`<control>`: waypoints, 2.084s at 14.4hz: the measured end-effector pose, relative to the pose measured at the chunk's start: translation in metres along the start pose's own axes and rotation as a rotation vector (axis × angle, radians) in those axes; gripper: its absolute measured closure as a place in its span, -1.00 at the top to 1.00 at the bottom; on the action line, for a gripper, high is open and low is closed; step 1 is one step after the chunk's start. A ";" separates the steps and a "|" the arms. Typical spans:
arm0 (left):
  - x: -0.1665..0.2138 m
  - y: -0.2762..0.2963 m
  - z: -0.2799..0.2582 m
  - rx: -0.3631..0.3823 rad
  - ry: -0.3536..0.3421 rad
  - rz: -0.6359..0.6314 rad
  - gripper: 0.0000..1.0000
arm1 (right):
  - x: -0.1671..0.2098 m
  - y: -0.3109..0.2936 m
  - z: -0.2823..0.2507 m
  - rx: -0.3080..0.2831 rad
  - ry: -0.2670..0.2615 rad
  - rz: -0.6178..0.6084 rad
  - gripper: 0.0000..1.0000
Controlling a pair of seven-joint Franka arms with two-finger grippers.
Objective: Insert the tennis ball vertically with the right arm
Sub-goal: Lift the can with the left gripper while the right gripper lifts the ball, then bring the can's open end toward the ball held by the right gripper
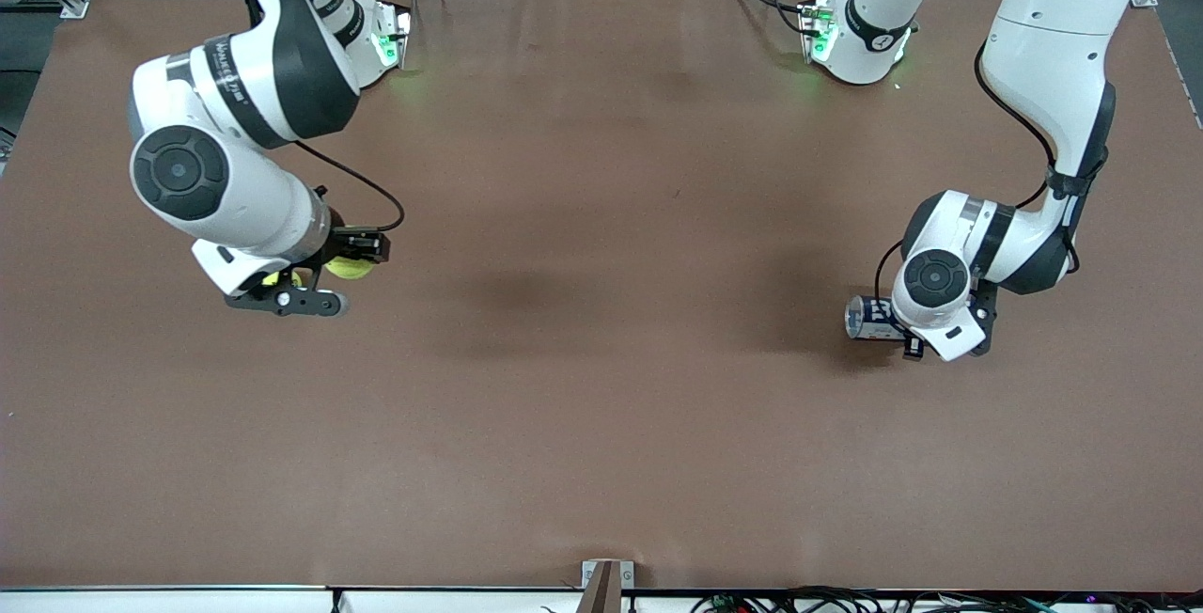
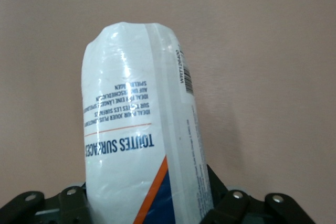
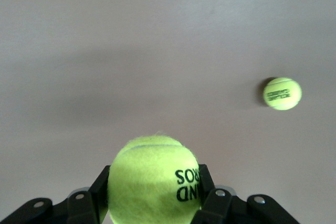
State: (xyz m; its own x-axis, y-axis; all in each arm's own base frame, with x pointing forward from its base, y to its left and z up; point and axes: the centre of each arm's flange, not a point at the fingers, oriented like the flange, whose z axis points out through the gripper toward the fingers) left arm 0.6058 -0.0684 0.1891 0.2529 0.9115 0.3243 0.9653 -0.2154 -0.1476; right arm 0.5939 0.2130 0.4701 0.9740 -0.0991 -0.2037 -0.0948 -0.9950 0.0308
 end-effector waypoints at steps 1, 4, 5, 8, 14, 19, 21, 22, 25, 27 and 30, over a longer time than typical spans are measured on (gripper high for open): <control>-0.003 0.006 -0.010 -0.009 -0.024 -0.018 0.44 | 0.001 -0.002 0.000 0.032 -0.005 0.005 0.35; -0.023 0.029 -0.056 -0.056 -0.150 -0.062 0.44 | 0.005 -0.003 0.001 0.069 -0.001 0.015 0.35; -0.032 0.036 -0.073 -0.074 -0.201 -0.072 0.44 | 0.006 -0.004 0.001 0.072 0.001 0.017 0.35; -0.071 0.048 -0.119 -0.120 -0.346 -0.057 0.44 | 0.006 -0.007 0.003 0.076 0.001 0.029 0.35; -0.181 0.052 -0.179 -0.157 -0.572 0.058 0.44 | 0.005 -0.018 0.005 0.191 -0.044 0.064 0.35; -0.246 0.058 -0.192 -0.200 -0.829 -0.018 0.44 | 0.002 -0.042 0.003 0.264 -0.043 0.151 0.35; -0.262 0.061 -0.197 -0.195 -0.915 -0.058 0.44 | -0.004 -0.065 0.006 0.295 -0.043 0.190 0.35; -0.268 0.063 -0.204 -0.191 -0.956 -0.079 0.43 | -0.006 -0.076 0.008 0.313 -0.043 0.211 0.35; -0.281 0.066 -0.222 -0.197 -1.059 -0.123 0.41 | -0.015 -0.110 0.014 0.355 -0.025 0.250 0.35; -0.294 0.064 -0.225 -0.207 -1.113 -0.134 0.41 | -0.019 -0.125 0.016 0.368 -0.008 0.262 0.35; -0.307 0.066 -0.214 -0.254 -1.157 -0.179 0.41 | -0.017 -0.129 0.013 0.380 0.004 0.268 0.35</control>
State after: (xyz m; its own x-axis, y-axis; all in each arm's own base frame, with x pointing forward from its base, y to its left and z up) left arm 0.6061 -0.4373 0.2801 0.0311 0.6818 -0.7309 0.9990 0.0027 0.0451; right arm 0.5865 0.3430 0.4573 0.9057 -0.3539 -0.2333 -0.4111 -0.8677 -0.2796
